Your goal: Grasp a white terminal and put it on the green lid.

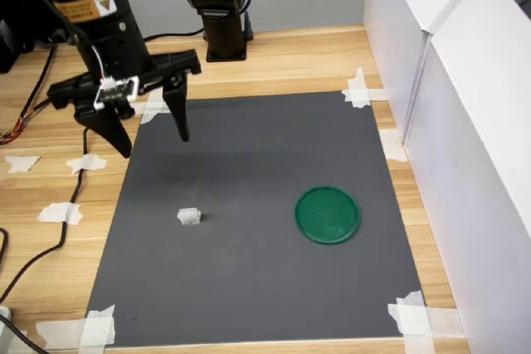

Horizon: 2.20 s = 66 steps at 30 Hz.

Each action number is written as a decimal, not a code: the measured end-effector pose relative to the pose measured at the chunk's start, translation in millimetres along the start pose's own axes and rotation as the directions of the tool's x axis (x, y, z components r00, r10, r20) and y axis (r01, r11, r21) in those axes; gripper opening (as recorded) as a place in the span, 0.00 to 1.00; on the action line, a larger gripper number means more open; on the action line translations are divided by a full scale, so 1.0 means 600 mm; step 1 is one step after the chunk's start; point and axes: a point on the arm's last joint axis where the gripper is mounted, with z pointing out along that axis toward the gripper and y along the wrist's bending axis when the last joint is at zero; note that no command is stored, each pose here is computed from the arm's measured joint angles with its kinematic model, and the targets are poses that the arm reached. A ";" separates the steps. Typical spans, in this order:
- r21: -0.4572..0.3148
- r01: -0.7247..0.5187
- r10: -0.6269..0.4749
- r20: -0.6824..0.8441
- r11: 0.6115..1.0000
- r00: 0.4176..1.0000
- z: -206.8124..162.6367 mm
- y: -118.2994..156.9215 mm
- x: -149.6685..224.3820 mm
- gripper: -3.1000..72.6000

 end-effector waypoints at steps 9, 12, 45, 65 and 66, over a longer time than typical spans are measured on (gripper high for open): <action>0.047 0.052 -0.053 0.034 0.998 0.998 0.031 0.021 -0.025 0.97; 0.047 0.049 -0.050 0.031 0.998 0.998 0.042 0.021 -0.024 0.97; -0.006 -0.006 0.005 -0.099 1.000 0.995 0.197 0.020 0.010 0.97; 0.005 -0.087 0.087 -0.092 0.996 0.992 0.211 0.019 0.009 0.80; 0.004 -0.088 0.088 -0.096 0.996 0.991 0.214 0.019 0.009 0.78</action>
